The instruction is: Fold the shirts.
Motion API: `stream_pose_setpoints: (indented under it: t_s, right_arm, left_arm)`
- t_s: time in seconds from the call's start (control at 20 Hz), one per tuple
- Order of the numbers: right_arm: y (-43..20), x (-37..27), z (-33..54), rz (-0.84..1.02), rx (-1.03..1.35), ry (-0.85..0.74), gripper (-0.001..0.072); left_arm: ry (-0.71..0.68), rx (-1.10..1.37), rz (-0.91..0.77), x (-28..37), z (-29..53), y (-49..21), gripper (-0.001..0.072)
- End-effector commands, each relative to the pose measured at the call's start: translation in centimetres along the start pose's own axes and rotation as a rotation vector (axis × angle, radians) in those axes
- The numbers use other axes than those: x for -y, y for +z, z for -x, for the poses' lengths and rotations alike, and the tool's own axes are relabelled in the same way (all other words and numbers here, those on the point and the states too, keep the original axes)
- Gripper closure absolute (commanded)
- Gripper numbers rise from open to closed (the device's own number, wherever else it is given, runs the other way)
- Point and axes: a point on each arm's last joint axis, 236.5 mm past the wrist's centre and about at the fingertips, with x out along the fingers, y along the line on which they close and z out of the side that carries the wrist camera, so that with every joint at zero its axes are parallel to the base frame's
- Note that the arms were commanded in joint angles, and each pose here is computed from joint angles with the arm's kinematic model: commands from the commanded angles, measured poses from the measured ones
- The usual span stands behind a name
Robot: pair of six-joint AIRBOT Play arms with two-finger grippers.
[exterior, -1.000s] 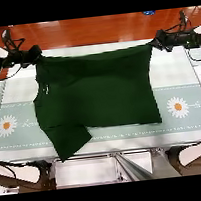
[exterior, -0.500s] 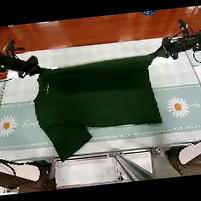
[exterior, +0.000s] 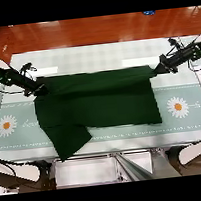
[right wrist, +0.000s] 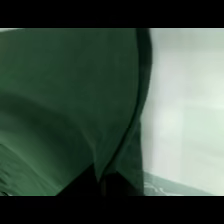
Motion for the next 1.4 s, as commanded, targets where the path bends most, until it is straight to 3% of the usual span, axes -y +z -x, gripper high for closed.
stream_pose_setpoints:
  t_s: [0.0, 0.85, 0.9, 0.95, 1.0, 1.1, 1.35]
  right_arm:
    - [-1.7, 1.3, -0.7, -0.014, -0.063, -0.037, 0.0689]
    - [-2.4, 1.0, -1.6, -0.007, -0.105, -0.074, 0.0689]
    - [-2.3, 1.0, -1.6, -0.014, -0.1, -0.076, 0.0671]
    - [-2.1, 1.4, -1.6, -0.044, -0.086, -0.094, 0.0477]
    - [-2.2, 1.6, -1.5, -0.07, -0.089, -0.102, 0.0302]
    - [-2.4, 1.8, -0.3, -0.088, -0.079, -0.107, 0.0302]
    - [-2.2, 3.5, 8.7, -0.129, 0.181, -0.186, 0.0302]
  left_arm:
    - [0.006, -0.038, 0.008, -0.4, -0.5, -1.0, 0.0682]
    - [0.0, -0.026, 0.026, -1.2, -0.1, -0.8, 0.068]
    - [0.001, -0.024, 0.034, -1.2, -0.1, -0.8, 0.0585]
    - [0.002, -0.022, 0.036, -1.2, -0.1, -0.7, 0.029]
    - [0.011, -0.031, 0.034, -1.3, 0.2, -0.9, 0.0199]
    - [0.058, -0.028, 0.014, -1.9, 1.9, -1.0, 0.0199]
    - [0.119, 0.297, 0.056, -3.9, 10.2, -1.2, 0.0199]
